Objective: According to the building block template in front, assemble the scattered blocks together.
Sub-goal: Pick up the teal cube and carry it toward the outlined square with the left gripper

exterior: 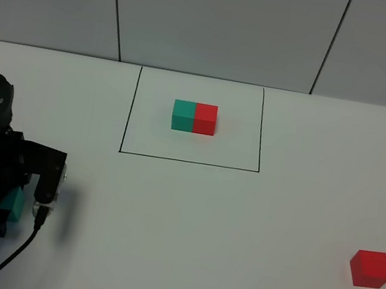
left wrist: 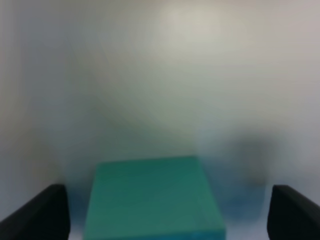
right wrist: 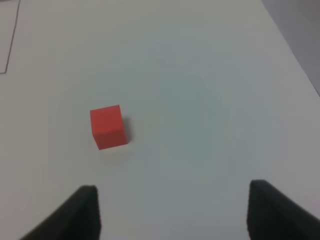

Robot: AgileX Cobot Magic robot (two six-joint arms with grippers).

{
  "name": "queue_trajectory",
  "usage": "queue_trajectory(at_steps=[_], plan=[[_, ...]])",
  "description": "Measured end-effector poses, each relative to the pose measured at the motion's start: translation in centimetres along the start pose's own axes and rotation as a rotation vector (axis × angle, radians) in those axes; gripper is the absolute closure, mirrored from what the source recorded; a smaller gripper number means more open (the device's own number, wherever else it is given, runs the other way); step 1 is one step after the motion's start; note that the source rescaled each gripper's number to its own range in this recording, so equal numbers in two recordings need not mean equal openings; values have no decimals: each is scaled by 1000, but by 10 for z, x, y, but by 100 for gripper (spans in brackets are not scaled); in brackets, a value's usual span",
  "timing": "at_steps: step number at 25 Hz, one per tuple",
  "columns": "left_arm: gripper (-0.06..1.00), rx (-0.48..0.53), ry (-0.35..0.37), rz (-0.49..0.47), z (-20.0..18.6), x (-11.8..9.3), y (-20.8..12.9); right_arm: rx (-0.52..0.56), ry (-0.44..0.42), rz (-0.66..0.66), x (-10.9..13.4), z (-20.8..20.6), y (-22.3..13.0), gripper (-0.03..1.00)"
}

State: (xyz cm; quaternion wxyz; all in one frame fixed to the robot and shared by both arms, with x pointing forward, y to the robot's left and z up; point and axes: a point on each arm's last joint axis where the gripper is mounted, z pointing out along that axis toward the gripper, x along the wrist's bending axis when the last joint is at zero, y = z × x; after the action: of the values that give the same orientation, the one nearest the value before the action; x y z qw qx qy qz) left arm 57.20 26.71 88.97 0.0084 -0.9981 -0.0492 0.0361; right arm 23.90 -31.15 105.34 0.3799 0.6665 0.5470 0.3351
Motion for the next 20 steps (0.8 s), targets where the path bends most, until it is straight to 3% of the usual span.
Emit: queue_trajectory(at_steps=[10, 20], plan=[[14, 30, 0, 11, 3, -2, -3, 0, 0, 1, 0, 0, 0, 39], [14, 45, 44, 24, 9, -5, -9, 0, 0, 0, 0, 0, 0, 39]])
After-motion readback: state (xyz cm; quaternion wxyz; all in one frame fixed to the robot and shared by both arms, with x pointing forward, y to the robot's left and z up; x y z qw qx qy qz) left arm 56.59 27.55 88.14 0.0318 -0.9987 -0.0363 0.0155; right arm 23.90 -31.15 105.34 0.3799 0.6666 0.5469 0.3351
